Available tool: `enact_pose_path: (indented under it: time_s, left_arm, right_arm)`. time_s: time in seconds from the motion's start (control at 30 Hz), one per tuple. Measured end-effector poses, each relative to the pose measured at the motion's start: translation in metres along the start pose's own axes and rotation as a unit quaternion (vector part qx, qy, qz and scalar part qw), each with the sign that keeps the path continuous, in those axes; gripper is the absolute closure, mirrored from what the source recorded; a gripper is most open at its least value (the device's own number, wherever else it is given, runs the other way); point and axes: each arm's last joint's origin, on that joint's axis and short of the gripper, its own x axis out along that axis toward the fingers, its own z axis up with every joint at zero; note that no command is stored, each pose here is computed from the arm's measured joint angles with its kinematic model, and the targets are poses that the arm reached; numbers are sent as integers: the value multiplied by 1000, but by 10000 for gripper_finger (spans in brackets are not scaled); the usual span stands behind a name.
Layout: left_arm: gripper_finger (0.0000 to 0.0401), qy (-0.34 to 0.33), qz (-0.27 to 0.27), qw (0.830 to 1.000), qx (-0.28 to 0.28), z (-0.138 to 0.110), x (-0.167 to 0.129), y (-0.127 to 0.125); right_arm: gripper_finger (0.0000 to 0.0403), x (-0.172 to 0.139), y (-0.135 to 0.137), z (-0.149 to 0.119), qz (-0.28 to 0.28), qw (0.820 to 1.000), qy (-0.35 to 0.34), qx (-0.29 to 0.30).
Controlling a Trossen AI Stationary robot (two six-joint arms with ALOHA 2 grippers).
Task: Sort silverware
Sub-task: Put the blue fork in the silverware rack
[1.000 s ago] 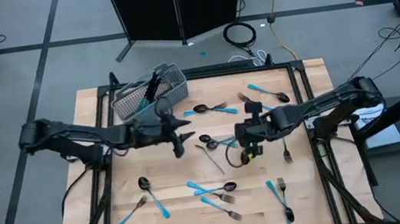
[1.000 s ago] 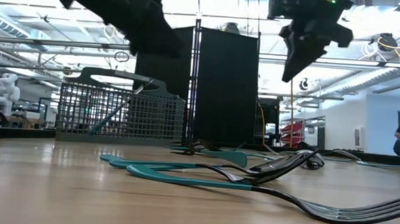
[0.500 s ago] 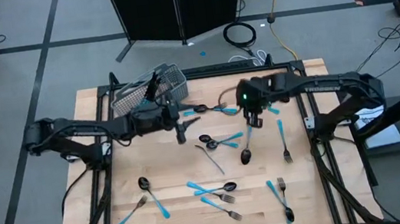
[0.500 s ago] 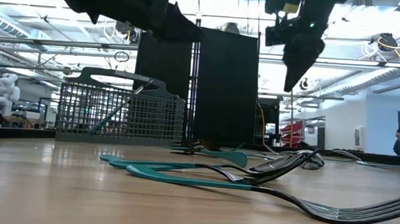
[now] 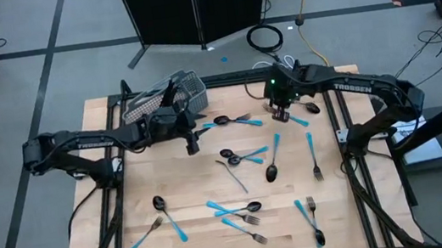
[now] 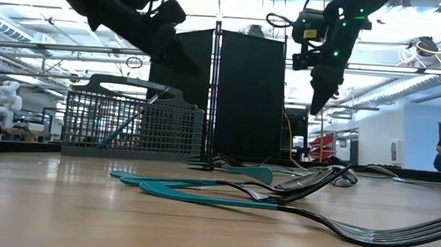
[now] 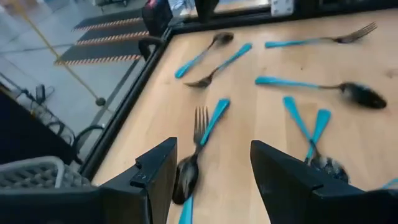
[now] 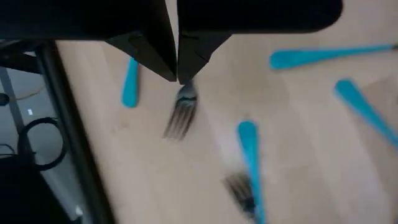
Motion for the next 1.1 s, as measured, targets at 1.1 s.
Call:
enact_pose_path:
  time_s: [1.1]
  left_arm:
    - [201, -128, 44, 991, 4, -19, -84, 20]
  right_arm:
    - [283, 30, -25, -16, -8, 996, 71, 56]
